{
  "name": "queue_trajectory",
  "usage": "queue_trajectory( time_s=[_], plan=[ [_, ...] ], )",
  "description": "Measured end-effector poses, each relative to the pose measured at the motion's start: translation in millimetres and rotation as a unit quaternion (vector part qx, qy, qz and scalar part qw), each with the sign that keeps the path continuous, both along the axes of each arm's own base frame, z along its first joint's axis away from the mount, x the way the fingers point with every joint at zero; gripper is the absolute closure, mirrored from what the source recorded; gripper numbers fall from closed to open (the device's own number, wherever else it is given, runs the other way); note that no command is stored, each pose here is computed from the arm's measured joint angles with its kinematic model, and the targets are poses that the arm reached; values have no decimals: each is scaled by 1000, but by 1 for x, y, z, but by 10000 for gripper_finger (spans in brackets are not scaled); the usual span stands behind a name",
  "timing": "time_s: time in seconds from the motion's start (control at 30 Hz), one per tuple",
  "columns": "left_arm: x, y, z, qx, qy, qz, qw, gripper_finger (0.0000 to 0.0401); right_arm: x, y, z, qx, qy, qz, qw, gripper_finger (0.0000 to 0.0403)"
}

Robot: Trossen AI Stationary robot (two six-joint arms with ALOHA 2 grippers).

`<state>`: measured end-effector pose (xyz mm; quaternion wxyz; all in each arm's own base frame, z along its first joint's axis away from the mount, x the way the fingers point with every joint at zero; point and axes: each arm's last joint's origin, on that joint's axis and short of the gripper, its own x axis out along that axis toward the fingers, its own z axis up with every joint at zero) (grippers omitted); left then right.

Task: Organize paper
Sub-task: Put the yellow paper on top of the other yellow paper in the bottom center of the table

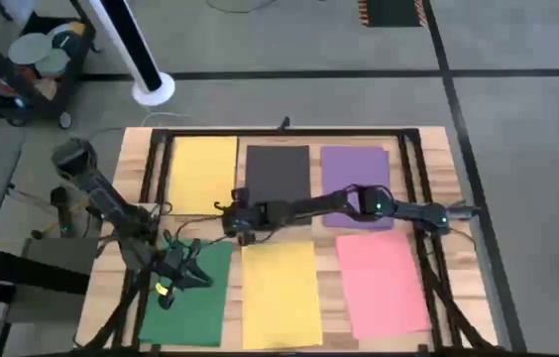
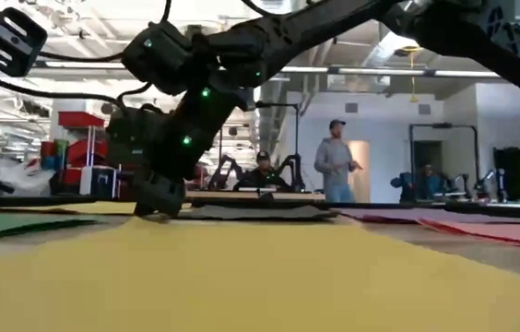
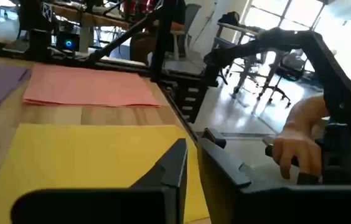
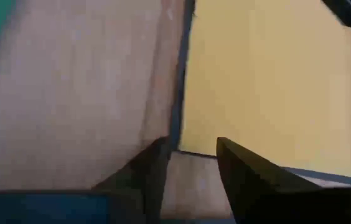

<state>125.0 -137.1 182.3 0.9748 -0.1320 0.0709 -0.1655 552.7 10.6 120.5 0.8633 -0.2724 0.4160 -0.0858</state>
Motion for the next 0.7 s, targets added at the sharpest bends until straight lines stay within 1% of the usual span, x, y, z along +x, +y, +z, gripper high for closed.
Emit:
queue_trajectory(
  time_s=[0.27,0.4,0.47,0.57,0.7],
  plan=[
    [0,0,0,-4,1,0,1000,365,1,3,1,8,-10,-5,1000,264],
    [0,0,3,-17,-7,0,1000,365,1,-6,1,32,-24,-37,999,264],
    [2,-2,8,-23,-16,0,1000,365,1,-14,1,40,-28,-52,997,264],
    [5,-7,22,-18,-40,-2,999,365,1,-21,0,54,-29,-50,997,264],
    [9,-13,41,-8,-70,-20,997,365,1,-15,0,70,-23,-33,997,264]
  ],
)
